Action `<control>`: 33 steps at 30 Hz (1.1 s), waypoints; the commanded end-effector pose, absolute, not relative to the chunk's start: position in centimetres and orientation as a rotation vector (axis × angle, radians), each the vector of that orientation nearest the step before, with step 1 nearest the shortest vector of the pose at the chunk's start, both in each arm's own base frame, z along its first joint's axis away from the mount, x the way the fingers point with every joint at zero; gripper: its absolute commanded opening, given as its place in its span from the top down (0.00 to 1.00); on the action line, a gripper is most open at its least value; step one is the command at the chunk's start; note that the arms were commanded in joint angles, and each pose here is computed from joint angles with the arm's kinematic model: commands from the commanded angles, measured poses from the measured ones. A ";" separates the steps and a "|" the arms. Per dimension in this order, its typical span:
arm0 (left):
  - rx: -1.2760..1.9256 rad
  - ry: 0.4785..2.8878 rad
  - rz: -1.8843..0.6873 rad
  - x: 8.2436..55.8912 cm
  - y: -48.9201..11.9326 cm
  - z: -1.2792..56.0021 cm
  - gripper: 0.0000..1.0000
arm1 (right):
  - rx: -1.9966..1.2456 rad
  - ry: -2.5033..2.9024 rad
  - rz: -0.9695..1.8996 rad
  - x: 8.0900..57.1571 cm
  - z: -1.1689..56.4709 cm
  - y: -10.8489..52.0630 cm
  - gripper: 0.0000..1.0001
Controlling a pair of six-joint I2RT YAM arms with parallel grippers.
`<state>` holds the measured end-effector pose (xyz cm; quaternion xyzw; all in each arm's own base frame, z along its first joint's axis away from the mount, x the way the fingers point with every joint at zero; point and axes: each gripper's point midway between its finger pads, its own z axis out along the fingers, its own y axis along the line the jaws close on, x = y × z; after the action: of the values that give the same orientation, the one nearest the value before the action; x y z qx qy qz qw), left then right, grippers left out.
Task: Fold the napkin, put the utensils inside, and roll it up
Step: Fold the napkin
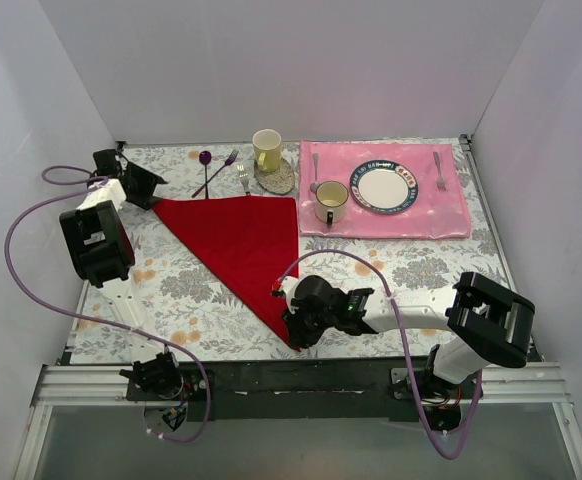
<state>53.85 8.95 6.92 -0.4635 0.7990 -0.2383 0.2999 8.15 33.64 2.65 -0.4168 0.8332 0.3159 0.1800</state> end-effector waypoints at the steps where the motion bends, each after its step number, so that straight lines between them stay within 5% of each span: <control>1: -1.241 2.123 -0.572 54.5 10.7 6.1 0.48 | -1.181 2.353 0.868 8.0 2.1 33.0 0.73; 22: -1.221 2.172 -0.361 53.0 14.0 4.6 0.43 | -1.265 2.346 0.974 6.4 1.8 33.6 0.74; 33: -1.093 2.006 -0.340 53.2 14.5 15.3 0.19 | -1.266 2.304 0.994 6.3 2.7 33.3 0.74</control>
<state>53.96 13.31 5.65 -0.4532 0.8179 -0.1542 0.3192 7.15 34.17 2.71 -0.4314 0.8152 0.3472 0.1699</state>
